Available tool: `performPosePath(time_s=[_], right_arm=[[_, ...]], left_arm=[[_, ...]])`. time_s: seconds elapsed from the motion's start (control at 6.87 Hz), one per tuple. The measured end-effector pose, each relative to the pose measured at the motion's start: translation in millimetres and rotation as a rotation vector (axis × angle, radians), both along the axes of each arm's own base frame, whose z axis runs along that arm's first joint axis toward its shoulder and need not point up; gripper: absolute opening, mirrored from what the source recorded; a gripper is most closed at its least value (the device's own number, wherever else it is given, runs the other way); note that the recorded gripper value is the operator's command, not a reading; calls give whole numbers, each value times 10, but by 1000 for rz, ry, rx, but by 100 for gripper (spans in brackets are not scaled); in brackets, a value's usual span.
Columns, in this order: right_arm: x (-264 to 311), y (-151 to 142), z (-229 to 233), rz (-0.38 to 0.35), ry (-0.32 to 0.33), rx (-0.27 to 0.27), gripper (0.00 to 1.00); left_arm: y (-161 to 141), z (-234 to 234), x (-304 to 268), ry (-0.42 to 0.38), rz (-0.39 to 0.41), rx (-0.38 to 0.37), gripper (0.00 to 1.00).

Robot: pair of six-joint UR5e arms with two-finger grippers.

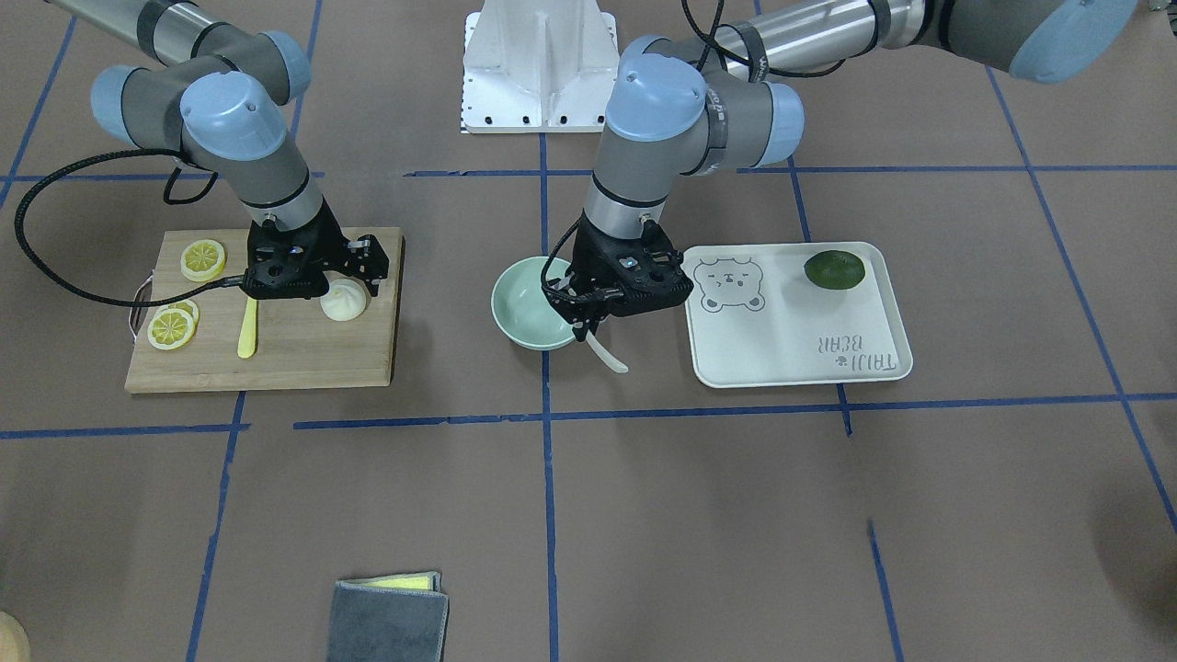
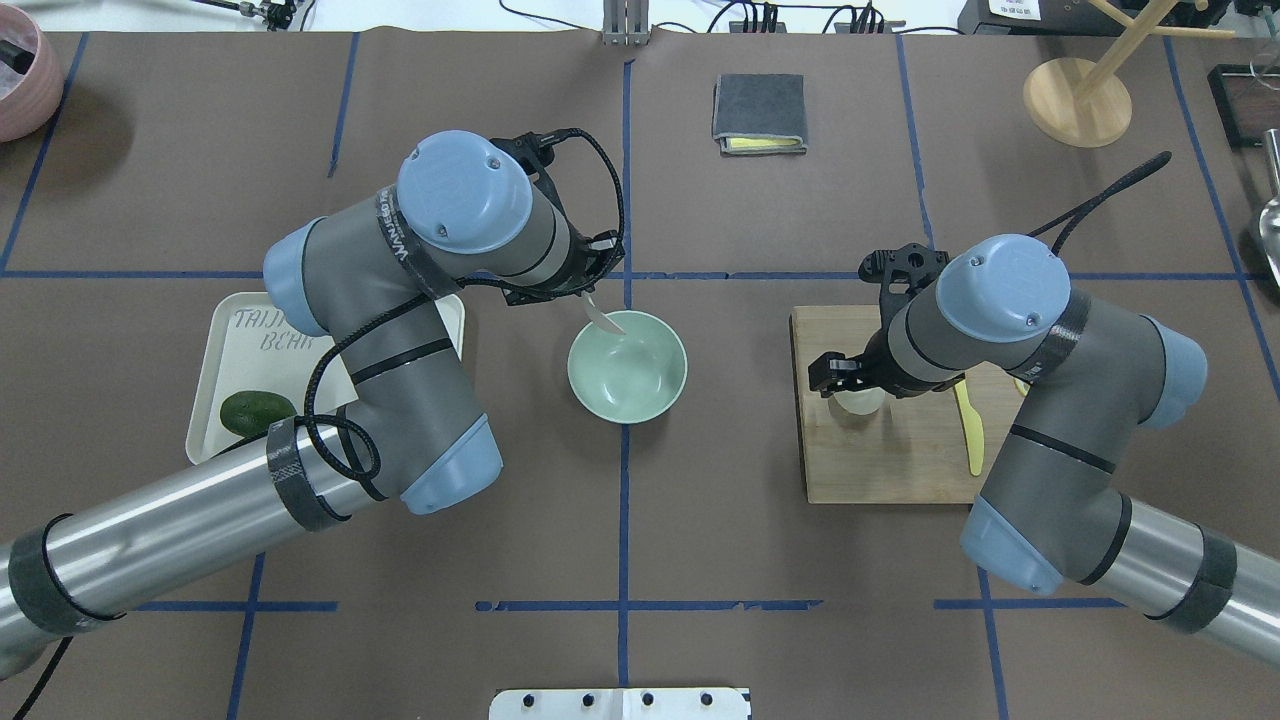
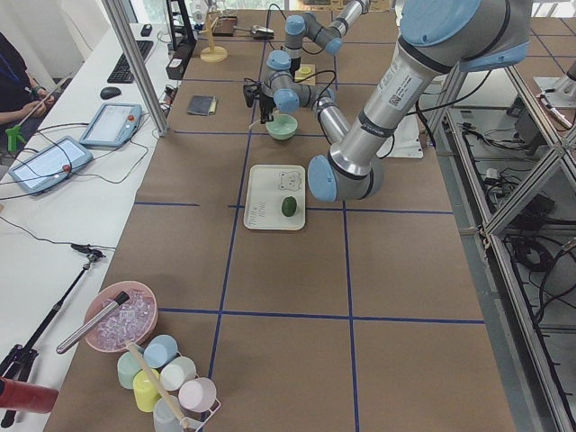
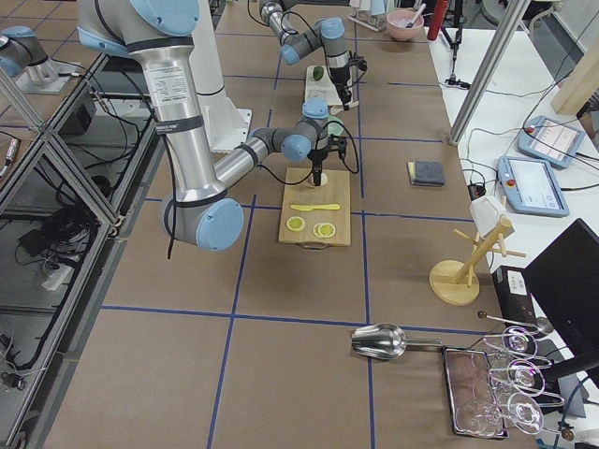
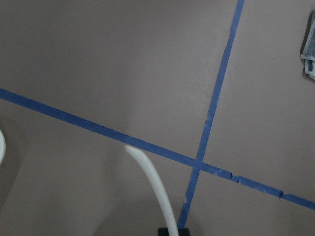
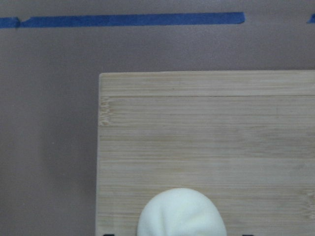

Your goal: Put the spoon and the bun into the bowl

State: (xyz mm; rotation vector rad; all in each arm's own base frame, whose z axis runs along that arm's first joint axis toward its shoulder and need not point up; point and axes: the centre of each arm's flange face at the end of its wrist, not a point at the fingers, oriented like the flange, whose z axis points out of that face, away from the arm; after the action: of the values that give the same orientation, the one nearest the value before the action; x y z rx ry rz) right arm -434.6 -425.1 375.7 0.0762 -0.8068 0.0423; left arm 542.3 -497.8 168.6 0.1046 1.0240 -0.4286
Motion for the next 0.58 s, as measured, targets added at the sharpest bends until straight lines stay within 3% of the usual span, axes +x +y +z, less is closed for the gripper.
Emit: performPosePath(time_s=[0.15,0.29,0.58], right_arm=[[-7,-2,-13,-1,-2,1,10],[-1,-8,-13,1,-1,2,0],[51,-49,-28,11,-4,6,0]], left_arm=[[20,5,35,-1,1,2,0],[48,14,70,-3,5,2,0],[116,41,160,-3,13,-9,0]])
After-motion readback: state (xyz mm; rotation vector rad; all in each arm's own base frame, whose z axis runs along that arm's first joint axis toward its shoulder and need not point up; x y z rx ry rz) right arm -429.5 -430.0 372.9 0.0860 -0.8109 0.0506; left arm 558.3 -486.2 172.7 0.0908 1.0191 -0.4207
